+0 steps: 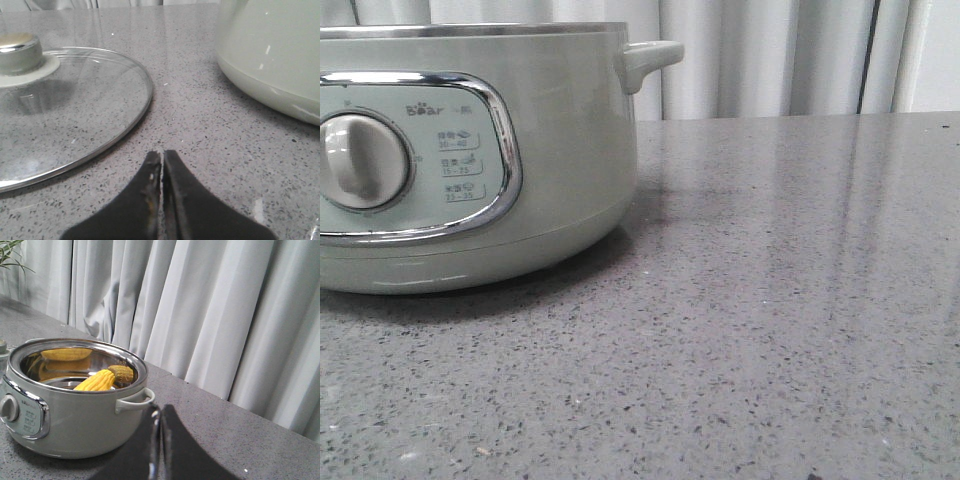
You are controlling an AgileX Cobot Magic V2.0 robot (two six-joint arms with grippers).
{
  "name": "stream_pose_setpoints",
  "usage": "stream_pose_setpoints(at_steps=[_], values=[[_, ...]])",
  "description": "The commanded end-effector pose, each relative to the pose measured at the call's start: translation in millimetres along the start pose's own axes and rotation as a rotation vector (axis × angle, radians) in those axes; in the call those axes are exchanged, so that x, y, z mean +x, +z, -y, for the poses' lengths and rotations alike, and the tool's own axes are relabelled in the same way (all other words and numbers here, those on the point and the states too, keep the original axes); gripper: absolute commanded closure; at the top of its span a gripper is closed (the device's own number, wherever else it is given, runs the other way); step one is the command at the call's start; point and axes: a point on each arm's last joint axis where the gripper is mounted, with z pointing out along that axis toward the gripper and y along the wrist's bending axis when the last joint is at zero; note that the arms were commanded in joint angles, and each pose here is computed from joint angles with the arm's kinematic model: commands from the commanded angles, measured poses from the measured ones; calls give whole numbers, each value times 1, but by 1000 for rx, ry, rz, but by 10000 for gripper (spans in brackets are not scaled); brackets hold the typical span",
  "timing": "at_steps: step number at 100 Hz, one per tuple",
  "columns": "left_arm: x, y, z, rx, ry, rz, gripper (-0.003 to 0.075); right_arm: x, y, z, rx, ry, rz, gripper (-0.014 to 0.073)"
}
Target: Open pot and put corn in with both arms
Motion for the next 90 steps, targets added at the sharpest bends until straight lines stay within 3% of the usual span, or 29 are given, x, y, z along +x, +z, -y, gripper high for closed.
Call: stream_pose_setpoints(at_steps=[1, 65, 90], values=[[4, 1, 0, -1, -11, 48, 741, -14, 0, 2, 10, -26, 90, 639], [4, 1, 0, -1, -11, 48, 741, -13, 0, 2, 9, -26, 88, 639], [4, 1, 0, -1, -11, 48, 741, 23, -1, 2, 98, -35, -135, 639]])
